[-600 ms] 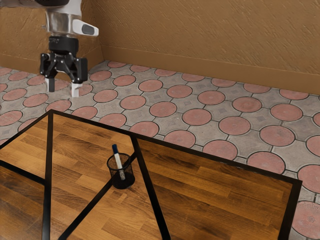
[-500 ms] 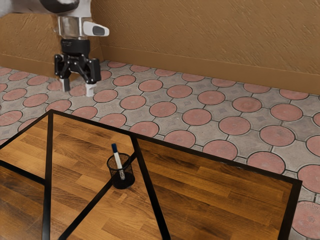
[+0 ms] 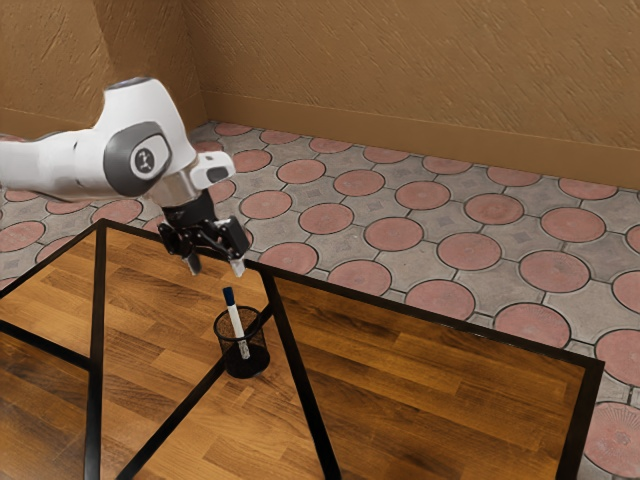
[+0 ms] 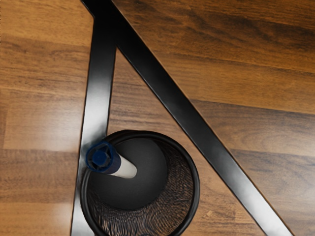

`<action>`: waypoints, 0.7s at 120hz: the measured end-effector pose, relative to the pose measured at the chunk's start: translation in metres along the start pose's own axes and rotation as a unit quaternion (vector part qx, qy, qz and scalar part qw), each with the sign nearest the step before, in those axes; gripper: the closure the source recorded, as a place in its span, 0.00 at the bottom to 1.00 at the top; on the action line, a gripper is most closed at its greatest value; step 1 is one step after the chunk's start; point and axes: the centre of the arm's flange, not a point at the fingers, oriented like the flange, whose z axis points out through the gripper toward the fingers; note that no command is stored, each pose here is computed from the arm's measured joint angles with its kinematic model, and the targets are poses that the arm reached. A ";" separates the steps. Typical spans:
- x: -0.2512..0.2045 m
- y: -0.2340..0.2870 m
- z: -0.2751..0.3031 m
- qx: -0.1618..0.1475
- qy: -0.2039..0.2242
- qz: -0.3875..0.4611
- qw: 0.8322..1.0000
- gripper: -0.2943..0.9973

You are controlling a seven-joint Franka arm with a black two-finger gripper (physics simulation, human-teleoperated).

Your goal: Take the marker out of the pen holder and place it to the left of the pen holder.

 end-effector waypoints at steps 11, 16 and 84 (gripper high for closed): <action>0.001 -0.007 0.020 0.006 -0.002 -0.008 1.000 0.24; 0.004 -0.010 0.029 0.009 -0.004 -0.011 1.000 0.24; 0.023 0.006 0.078 0.007 -0.013 -0.015 1.000 0.46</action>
